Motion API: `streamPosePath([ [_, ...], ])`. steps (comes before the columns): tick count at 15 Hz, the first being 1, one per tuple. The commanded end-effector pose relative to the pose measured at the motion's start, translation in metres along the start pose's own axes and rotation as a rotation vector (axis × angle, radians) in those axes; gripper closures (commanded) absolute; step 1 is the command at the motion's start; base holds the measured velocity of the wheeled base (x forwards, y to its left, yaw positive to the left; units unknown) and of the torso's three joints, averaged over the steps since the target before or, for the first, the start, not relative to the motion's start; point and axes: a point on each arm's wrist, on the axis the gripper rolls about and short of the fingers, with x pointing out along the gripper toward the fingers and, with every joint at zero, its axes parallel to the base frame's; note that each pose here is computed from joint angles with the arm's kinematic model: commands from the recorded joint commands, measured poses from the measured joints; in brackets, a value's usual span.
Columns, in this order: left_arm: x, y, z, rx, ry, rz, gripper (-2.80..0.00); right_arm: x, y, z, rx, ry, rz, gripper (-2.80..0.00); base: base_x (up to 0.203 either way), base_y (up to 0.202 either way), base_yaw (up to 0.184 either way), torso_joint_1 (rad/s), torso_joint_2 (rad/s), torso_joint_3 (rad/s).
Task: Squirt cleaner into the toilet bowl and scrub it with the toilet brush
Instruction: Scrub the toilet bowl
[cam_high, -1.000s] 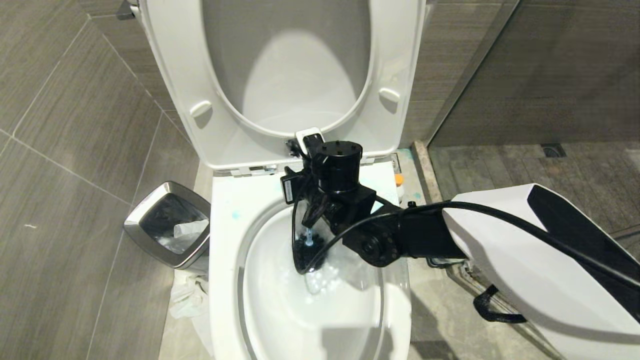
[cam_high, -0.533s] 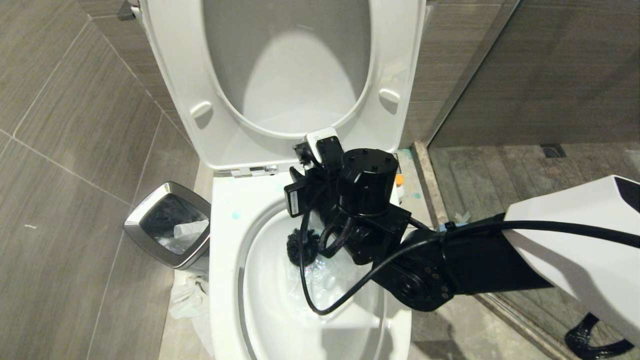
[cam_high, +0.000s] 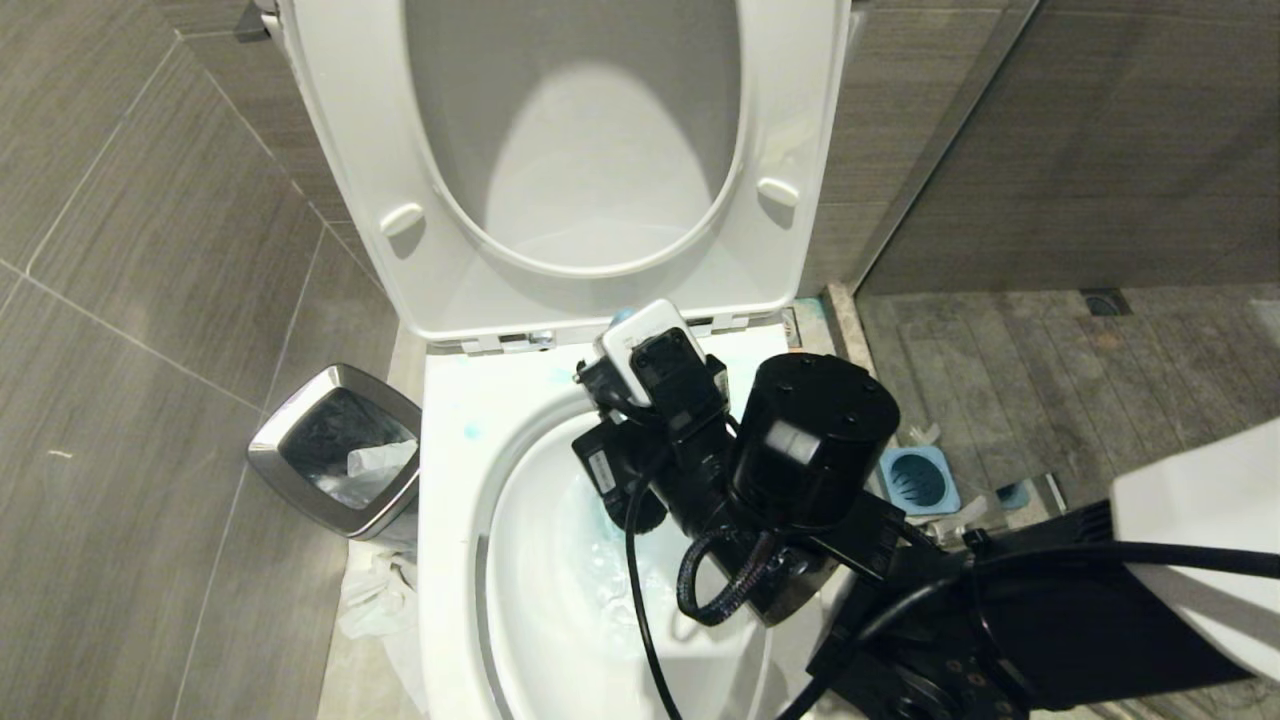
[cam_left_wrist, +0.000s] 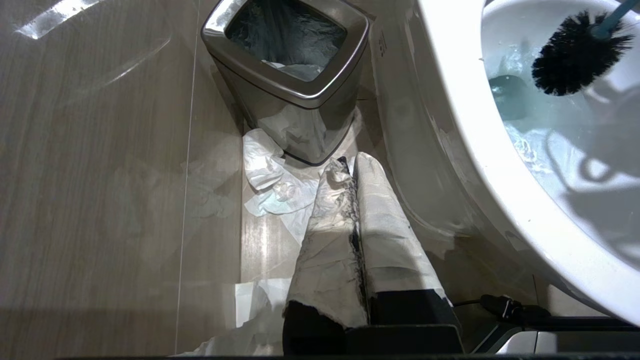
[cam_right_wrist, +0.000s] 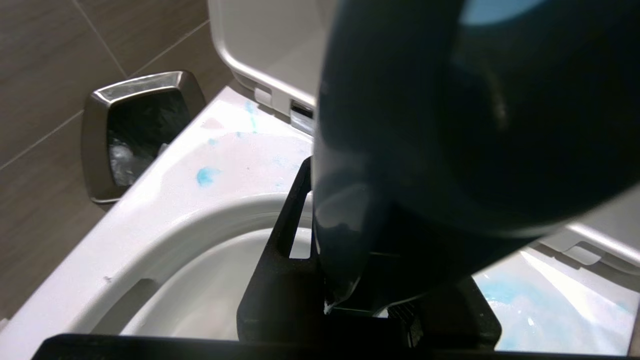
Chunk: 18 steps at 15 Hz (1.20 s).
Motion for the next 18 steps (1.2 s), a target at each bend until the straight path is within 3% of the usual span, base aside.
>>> streamPosePath([
  [1, 0.000, 0.000, 0.000, 0.000, 0.001, -0.001, 0.00, -0.011, -0.004, 0.012, -0.010, -0.017, 0.002, 0.00, 0.000, 0.000, 0.000, 0.000, 0.00, 0.000],
  [8, 0.000, 0.000, 0.000, 0.000, 0.000, 0.000, 0.00, -0.021, 0.002, 0.025, -0.012, 0.011, -0.113, 0.00, 0.000, 0.000, 0.000, 0.000, 0.00, 0.000],
  [10, 0.000, 0.000, 0.000, 0.000, 0.001, 0.000, 0.00, -0.018, 0.001, 0.034, 0.009, -0.017, -0.131, 0.00, 0.000, 0.000, 0.000, 0.000, 0.00, 0.000],
  [15, 0.000, 0.000, 0.000, 0.000, 0.002, 0.000, 0.00, -0.016, 0.007, 0.044, 0.088, -0.052, -0.116, 0.00, 0.000, 0.000, 0.000, 0.000, 0.00, 0.000],
  [18, 0.000, 0.000, 0.000, 0.000, 0.002, 0.000, 0.00, -0.018, 0.006, 0.046, 0.091, -0.052, -0.115, 0.00, 0.000, 0.000, 0.000, 0.000, 0.00, 0.000],
])
